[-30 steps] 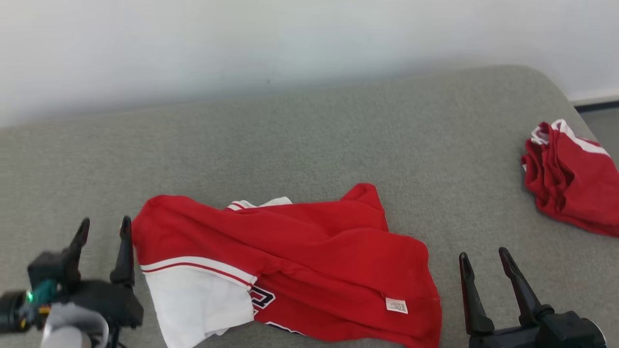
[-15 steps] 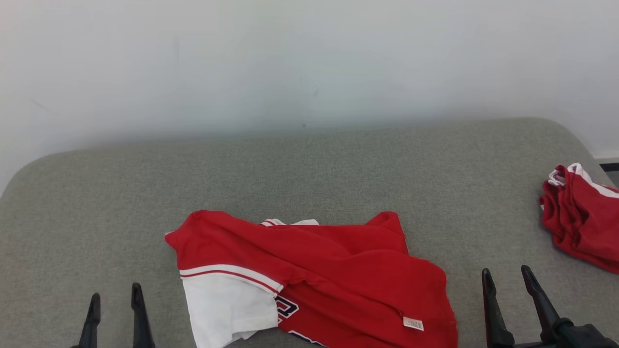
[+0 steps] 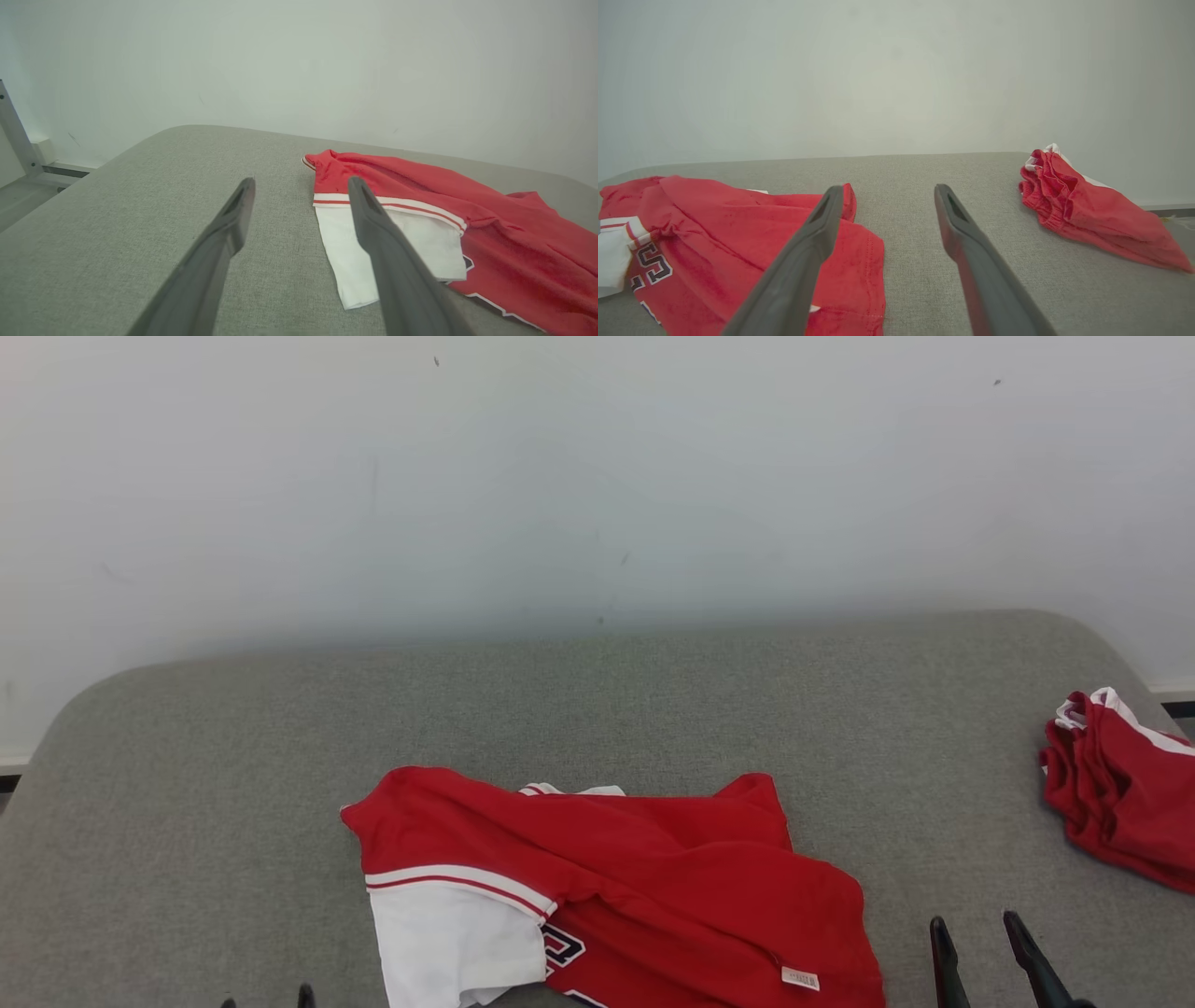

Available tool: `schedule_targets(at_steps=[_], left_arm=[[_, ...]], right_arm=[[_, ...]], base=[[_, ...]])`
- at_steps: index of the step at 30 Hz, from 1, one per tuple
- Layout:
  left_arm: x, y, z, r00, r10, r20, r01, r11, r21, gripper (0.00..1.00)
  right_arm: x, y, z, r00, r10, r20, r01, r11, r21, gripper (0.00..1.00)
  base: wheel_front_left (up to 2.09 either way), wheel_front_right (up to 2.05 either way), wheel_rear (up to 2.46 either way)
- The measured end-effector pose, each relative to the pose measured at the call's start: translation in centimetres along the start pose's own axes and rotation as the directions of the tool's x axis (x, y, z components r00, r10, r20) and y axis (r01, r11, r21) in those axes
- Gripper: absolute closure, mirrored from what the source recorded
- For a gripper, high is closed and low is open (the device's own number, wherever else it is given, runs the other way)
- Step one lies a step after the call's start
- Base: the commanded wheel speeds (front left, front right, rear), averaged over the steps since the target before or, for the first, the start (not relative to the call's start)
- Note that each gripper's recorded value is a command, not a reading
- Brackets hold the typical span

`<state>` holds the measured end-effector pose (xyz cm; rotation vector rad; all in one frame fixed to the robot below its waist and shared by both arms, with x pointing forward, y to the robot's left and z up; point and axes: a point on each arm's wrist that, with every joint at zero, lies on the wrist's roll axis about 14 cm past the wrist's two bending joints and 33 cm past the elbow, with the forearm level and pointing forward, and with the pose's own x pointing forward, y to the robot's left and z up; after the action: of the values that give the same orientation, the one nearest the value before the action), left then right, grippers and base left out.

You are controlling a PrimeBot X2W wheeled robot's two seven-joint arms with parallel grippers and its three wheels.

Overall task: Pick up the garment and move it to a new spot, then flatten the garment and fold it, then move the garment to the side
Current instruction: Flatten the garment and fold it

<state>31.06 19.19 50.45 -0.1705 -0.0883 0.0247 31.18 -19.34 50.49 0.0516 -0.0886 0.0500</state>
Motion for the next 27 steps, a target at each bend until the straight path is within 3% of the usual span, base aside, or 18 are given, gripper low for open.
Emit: schedule_targets(at_steps=[12, 27], left_arm=[[-1.5, 1.2, -3.9, 0.992, 0.017, -0.128, -0.016, 1.0, 0.012, 0.0], [-1.2, 1.6, -4.6, 0.988, 0.015, -0.153, -0.013, 1.0, 0.016, 0.0]], right_arm=[[-1.4, -0.7, -3.5, 0.993, -0.026, -0.112, 0.028, 0.999, 0.02, 0.0], [-1.0, -0.5, -3.6, 0.993, -0.025, -0.116, 0.028, 0.999, 0.027, 0.0]], base=[[0.0, 0.0, 0.0], [0.0, 0.0, 0.0]])
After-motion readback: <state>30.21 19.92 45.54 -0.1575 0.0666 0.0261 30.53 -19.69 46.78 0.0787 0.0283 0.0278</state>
